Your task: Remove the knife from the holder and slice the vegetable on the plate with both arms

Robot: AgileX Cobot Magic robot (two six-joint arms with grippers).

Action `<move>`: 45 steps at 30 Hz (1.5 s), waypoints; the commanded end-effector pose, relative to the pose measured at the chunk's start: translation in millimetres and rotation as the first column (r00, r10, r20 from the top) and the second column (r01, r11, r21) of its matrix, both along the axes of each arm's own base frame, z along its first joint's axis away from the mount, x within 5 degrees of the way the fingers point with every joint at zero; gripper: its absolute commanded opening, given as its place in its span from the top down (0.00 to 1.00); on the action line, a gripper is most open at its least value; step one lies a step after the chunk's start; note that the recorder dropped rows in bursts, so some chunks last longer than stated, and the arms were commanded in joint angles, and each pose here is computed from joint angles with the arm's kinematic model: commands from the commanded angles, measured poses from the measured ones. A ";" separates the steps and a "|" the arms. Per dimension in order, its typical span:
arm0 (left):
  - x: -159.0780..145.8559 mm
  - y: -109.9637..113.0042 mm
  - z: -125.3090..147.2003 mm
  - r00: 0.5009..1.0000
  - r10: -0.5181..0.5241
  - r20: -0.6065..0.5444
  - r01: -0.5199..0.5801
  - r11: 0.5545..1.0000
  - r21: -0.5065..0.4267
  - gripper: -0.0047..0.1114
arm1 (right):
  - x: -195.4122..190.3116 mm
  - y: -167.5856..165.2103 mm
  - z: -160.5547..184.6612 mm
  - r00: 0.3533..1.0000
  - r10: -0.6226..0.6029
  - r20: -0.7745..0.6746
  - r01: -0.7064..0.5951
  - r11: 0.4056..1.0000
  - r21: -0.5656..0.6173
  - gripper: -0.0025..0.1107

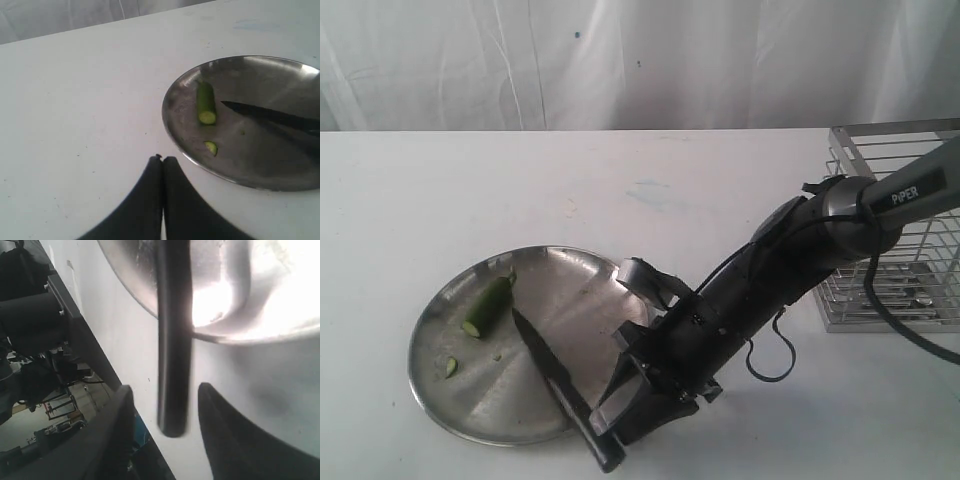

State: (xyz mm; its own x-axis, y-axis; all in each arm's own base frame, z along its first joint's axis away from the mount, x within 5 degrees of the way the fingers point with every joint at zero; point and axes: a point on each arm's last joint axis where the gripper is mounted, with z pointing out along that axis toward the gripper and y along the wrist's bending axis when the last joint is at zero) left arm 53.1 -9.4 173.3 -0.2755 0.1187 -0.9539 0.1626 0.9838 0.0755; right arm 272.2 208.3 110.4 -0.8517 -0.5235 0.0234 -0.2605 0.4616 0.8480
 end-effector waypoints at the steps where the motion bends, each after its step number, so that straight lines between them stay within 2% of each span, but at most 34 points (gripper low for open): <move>1: -0.1 -0.4 -0.7 1.000 -0.004 0.004 0.004 1.000 -0.009 0.96 | 0.6 0.3 2.0 1.000 0.012 0.002 -0.012 1.000 0.009 0.55; 6: -0.1 -0.4 -0.7 1.000 -0.004 0.004 0.004 1.000 -0.009 0.96 | 9.7 0.5 7.3 0.995 0.071 0.063 -0.069 0.997 -0.028 0.55; 10: -0.1 -0.4 -0.7 1.000 -0.004 0.004 0.004 1.000 -0.009 0.96 | 17.6 2.8 22.3 1.000 0.005 0.031 -0.002 0.997 -0.083 0.55; 16: -0.1 -0.4 -0.7 1.000 -0.004 0.004 0.004 1.000 -0.009 0.96 | 12.6 1.6 42.0 0.988 0.091 0.124 -0.075 0.989 -0.128 0.55; 21: -0.1 -0.4 -0.7 1.000 -0.004 0.004 0.004 1.000 -0.009 0.96 | -11.3 26.9 60.7 0.967 0.185 0.173 -0.167 0.979 -0.117 0.55; 26: -0.1 -0.4 -0.7 1.000 -0.004 0.004 0.004 1.000 -0.009 0.96 | -46.1 59.6 65.5 0.934 0.308 0.179 -0.291 0.950 -0.115 0.55; 31: -0.1 -0.4 -0.7 1.000 -0.004 0.004 0.004 1.000 -0.009 0.96 | -56.9 83.5 61.7 0.915 0.286 0.285 -0.254 0.956 -0.145 0.59; 38: -0.1 -0.4 -0.7 1.000 -0.004 0.004 0.004 1.000 -0.009 0.96 | -84.6 107.0 68.7 0.884 0.372 0.283 -0.345 0.928 -0.141 0.64; 43: -0.1 -0.4 -0.7 1.000 -0.004 0.004 0.004 1.000 -0.009 0.96 | -116.5 132.0 58.2 0.817 0.417 0.399 -0.321 0.903 -0.285 0.77; 45: -0.1 -0.4 -0.7 1.000 -0.004 0.004 0.004 1.000 -0.009 0.96 | -125.6 141.0 56.1 0.802 0.397 0.447 -0.277 0.909 -0.312 0.79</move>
State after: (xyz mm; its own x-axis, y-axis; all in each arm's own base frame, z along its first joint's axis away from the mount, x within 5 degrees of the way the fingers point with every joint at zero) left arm 53.1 -9.4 173.3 -0.2755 0.1187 -0.9539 0.1626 0.9838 0.0755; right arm 157.4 338.4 165.9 -0.5417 -0.8265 -0.1531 -0.7498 0.3927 0.5326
